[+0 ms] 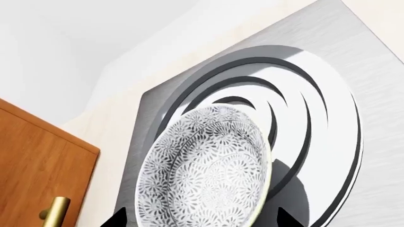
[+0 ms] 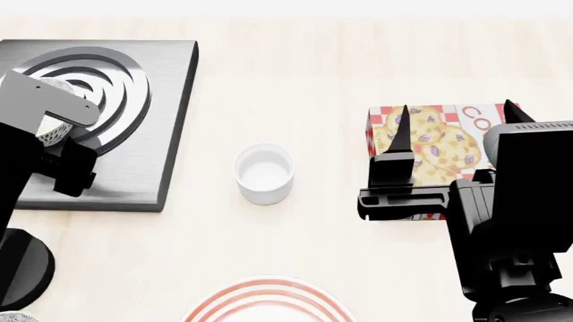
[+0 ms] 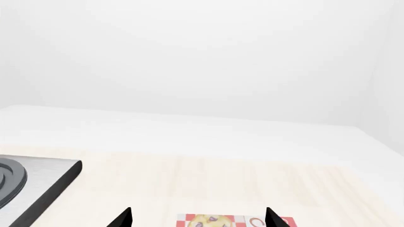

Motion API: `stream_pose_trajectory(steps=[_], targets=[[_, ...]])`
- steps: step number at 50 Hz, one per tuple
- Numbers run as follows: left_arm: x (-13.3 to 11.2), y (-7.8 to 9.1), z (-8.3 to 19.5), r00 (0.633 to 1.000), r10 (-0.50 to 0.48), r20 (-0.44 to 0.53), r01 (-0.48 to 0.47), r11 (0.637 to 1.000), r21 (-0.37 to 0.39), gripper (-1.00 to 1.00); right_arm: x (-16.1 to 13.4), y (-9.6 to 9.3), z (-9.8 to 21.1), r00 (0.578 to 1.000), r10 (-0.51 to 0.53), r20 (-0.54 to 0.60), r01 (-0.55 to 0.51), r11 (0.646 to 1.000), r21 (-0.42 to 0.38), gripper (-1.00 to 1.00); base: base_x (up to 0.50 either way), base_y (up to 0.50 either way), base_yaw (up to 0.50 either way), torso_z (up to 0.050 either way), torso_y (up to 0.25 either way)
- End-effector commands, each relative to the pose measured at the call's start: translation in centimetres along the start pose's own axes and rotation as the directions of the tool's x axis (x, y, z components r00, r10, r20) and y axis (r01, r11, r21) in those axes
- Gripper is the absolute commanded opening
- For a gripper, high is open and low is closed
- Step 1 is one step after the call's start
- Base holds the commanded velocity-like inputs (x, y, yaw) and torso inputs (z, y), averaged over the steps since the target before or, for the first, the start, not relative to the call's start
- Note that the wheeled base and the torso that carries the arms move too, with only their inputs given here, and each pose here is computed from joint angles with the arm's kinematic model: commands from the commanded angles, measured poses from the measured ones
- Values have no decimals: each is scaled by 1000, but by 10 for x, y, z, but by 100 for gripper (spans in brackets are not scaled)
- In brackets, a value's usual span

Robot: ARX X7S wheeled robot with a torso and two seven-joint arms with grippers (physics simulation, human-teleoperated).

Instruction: Pick the akita bowl on the stove and place it on the plate.

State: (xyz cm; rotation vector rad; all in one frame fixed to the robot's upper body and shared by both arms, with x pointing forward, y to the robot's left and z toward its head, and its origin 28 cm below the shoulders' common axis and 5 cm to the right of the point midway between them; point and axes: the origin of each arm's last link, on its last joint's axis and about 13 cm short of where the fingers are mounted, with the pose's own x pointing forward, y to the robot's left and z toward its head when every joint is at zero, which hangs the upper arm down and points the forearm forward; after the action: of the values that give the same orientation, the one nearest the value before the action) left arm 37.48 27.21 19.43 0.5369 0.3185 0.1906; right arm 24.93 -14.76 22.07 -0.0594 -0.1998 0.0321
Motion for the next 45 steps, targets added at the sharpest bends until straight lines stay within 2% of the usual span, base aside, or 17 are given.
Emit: stream_pose_trajectory(steps=[1,8,9,33,45], targets=[[1,1,0,1000,-4,2,4,1000,-3,100,0,0,-1,1000,0,0,0,1000,0,100,0,0,0,0,0],[1,1,-1,1000,-3,1,3,1000,-2,100,0,0,0,1000,0,0,0,1000,0,100,0,0,0,0,0],[1,1,-2,1000,-9,1,9,1000,-5,-100,0,0,-1,1000,0,0,0,1000,0,100,0,0,0,0,0],[-1,-1,1,999,-32,17,32,999,-25,-100,0,0,-1,1000,-3,-2,3,1000,4,100,0,0,0,0,0],[-2,1,13,998,-26,53,31,996,-87,-100,1,0,-1,1000,-1,-2,1,1000,3,100,0,0,0,0,0]])
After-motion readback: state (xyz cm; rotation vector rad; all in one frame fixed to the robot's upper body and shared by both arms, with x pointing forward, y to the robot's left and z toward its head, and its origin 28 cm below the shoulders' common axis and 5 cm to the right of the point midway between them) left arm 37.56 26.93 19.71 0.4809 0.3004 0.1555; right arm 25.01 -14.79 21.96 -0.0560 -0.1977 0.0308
